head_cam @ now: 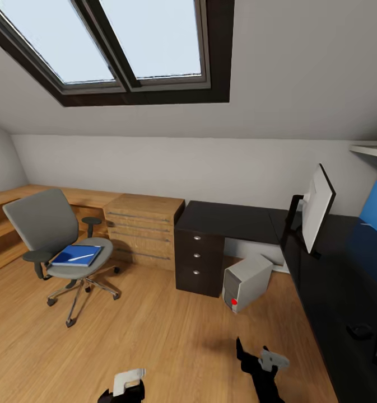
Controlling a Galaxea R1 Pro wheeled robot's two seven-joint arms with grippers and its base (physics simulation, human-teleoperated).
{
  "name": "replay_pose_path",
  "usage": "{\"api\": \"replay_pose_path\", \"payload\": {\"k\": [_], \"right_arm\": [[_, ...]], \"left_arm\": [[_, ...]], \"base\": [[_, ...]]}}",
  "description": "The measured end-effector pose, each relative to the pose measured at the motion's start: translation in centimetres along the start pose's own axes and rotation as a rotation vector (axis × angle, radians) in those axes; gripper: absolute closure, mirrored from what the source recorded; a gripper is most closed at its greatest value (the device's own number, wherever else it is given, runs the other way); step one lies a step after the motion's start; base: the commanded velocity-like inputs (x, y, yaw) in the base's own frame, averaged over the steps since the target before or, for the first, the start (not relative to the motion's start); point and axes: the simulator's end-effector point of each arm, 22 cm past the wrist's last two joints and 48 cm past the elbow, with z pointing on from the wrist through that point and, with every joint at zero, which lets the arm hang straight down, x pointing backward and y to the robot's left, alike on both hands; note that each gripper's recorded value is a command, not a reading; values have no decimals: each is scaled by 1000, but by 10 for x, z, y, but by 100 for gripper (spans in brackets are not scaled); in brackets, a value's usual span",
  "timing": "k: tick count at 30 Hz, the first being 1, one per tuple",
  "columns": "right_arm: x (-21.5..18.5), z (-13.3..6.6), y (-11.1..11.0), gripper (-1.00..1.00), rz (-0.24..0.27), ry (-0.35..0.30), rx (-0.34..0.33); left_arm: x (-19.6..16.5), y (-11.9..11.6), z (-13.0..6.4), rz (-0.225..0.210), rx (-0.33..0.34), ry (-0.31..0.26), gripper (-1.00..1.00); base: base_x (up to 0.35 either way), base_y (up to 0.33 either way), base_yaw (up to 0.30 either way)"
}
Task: In the bedroom, organize the workspace by keeping the computer under the desk, ensuring the monitor is on the desk, placing the keyboard on the desk next to the monitor, placing the mouse on the desk next to the keyboard, moving the folder from the swivel chair onto the desk next to the mouse, stacking the notebook on top of the folder with the pen on top of the notebook, and positioning the swivel chair next to the desk.
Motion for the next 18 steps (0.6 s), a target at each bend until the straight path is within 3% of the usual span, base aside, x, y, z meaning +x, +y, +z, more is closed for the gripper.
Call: {"api": "replay_pose_path", "payload": {"k": [4, 7, 9, 10, 12, 14, 18], "right_arm": [[-57, 29, 28, -100, 39, -70, -44], [-140, 62, 33, -100, 96, -95, 19], [-163, 66, 30, -100, 102, -81, 55], [-177, 68, 26, -100, 99, -51, 90], [-184, 66, 11, -100, 72, 87, 185], [-173, 55, -21, -100, 18, 217, 299], [-180, 48, -58, -100, -23, 249, 386]], "left_arm": [[-64, -18, -19, -47, 36, -89, -100], [-136, -30, -52, -47, 82, -155, -100], [-152, -32, -63, -44, 93, -161, -100], [-164, -32, -71, -44, 100, -172, -100], [-178, -34, -82, -41, 112, -185, -100], [-152, -38, -71, -8, 109, -122, -100], [-130, -39, -61, 13, 103, -85, -100]], "base": [[0, 0, 0], [0, 0, 0], [0, 0, 0], [0, 0, 0], [0, 0, 0], [0, 0, 0], [0, 0, 0]]}}
